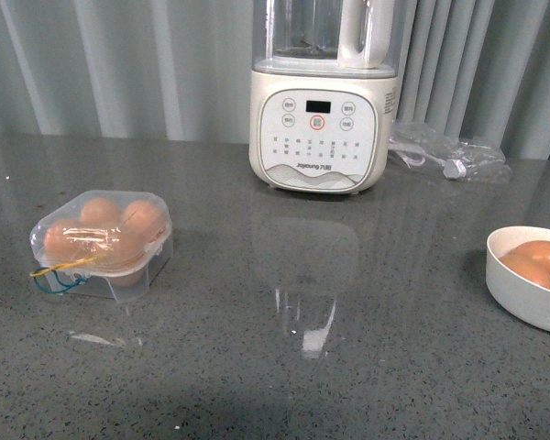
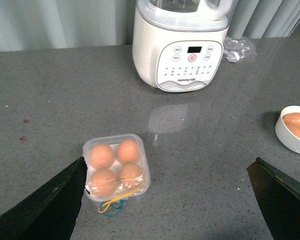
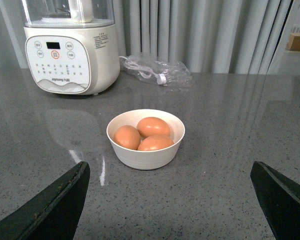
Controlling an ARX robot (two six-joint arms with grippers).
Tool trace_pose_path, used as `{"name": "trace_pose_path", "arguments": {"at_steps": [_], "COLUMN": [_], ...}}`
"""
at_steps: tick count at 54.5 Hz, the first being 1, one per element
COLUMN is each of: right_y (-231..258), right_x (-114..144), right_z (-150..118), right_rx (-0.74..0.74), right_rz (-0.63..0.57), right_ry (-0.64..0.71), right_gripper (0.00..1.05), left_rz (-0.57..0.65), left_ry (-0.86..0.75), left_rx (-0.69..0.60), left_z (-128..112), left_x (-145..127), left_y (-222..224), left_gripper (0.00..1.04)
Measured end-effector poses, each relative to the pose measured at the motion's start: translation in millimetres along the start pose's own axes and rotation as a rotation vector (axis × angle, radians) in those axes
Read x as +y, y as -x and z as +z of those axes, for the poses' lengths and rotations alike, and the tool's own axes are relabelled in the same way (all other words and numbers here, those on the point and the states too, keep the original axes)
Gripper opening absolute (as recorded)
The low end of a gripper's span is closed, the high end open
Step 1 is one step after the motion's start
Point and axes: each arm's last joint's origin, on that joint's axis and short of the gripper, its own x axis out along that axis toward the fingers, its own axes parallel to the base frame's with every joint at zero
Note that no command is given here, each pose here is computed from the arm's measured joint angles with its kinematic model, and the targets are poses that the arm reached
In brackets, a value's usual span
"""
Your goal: Put egg into box
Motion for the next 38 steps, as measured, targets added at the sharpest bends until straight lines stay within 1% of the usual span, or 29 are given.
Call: {"name": "trace_pose_path", "arguments": {"at_steps": [8,15,16,18,20,21,23,27,28,34,35,38], "right_y": [0,0,0,0,0,0,0,0,0,0,0,0], "right_x": [0,0,0,0,0,0,0,0,0,0,0,0], "right_z": [0,0,0,0,0,0,0,0,0,0,0,0], "right_rx": [0.0,0.0,0.0,0.0,0.0,0.0,0.0,0.0,0.0,0.0,0.0,0.0], "right_rz": [0.0,0.0,0.0,0.0,0.0,0.0,0.0,0.0,0.0,0.0,0.0,0.0], "right_ry": [0.0,0.0,0.0,0.0,0.0,0.0,0.0,0.0,0.0,0.0,0.0,0.0], "right_gripper": [0.97,0.97,0.97,0.97,0.97,0.97,0.97,0.97,0.97,0.97,0.97,0.97], "left_rz": [0.054,0.074,0.091,0.161,0.257,0.275,0.328,0.353,0.356,0.354,0.353,0.352], "left_ry": [-0.037,-0.043,-0.046,-0.043,-0.038,-0.035,-0.026,-0.01,-0.006,0.007,0.008,0.01], "left_rx": [0.009,0.028,0.021,-0.032,-0.114,-0.132,-0.193,-0.248,-0.252,-0.228,-0.227,-0.228], "left_z": [-11,-19,-20,-22,-29,-31,-39,-58,-65,-99,-101,-111], "left_x": [9,14,14,13,13,13,13,10,10,7,6,5], "left_y": [12,14,14,14,15,16,19,24,25,28,28,30], "left_gripper": [0.98,0.98,0.97,0.92,0.85,0.83,0.76,0.62,0.57,0.3,0.28,0.17]}}
